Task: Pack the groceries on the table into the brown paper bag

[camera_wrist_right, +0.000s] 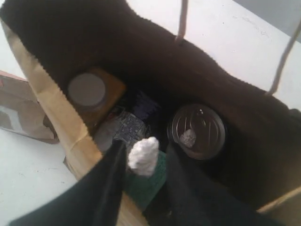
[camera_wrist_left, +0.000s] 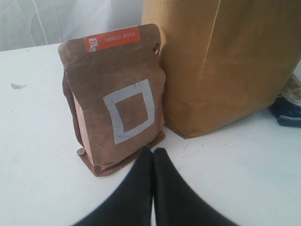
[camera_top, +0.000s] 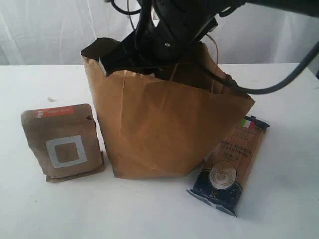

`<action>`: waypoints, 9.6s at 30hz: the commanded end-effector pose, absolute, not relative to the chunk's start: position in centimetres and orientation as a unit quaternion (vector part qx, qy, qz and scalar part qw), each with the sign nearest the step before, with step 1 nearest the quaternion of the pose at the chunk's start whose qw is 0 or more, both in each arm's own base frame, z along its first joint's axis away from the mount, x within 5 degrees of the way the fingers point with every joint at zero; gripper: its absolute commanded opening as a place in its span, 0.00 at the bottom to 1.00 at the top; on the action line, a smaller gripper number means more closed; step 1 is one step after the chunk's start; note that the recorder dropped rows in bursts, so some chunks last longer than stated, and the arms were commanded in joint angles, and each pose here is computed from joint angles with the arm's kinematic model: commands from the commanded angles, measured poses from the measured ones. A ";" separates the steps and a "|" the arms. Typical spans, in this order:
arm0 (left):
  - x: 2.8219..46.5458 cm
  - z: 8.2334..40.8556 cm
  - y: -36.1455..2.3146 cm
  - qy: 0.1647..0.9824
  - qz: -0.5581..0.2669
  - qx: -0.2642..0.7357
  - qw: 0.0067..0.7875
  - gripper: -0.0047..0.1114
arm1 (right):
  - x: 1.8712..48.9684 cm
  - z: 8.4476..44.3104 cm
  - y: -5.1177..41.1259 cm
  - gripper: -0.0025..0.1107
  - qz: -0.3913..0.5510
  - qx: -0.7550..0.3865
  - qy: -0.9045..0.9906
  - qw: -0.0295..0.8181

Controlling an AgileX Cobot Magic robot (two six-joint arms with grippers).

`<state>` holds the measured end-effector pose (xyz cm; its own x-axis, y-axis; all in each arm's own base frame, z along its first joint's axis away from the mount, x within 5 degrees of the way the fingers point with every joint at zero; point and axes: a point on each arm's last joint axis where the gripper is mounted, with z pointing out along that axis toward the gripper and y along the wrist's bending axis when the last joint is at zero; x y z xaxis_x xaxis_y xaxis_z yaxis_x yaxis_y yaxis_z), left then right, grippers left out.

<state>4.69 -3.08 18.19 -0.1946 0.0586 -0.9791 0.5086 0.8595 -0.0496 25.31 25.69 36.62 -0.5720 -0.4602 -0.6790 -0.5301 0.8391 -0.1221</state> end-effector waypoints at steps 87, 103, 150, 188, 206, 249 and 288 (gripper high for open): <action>4.7 18.1 -3.0 0.751 -0.187 0.185 0.606 0.05 | 9.2 34.8 9.7 0.02 0.194 -0.295 0.813 0.464; 4.7 18.1 -3.0 0.751 -0.187 0.185 0.606 0.05 | 7.4 22.4 8.9 0.02 0.324 -0.244 0.762 0.505; 4.7 18.1 -3.0 0.751 -0.187 0.185 0.606 0.05 | 5.2 18.0 0.9 0.02 0.129 0.033 0.797 0.589; 4.7 18.1 -3.0 0.751 -0.187 0.185 0.606 0.05 | 5.3 18.2 0.6 0.02 -0.005 -0.114 0.783 0.612; 4.7 18.1 -3.0 0.750 -0.187 0.185 0.607 0.05 | 5.3 18.3 0.6 0.02 -0.005 -0.114 0.782 0.613; 19.4 33.3 -10.1 0.889 0.097 0.373 0.247 0.82 | 5.3 18.3 0.6 0.02 -0.005 -0.114 0.782 0.613; 28.8 27.5 -12.4 0.838 0.005 0.529 0.133 0.95 | 5.3 18.3 0.6 0.02 -0.005 -0.114 0.782 0.613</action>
<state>28.83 -12.35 27.56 -0.3857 0.8981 -0.2116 0.8910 0.4221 0.1674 5.34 0.57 18.14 -0.2432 -0.1777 -0.9536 -0.1754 0.9749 -0.1369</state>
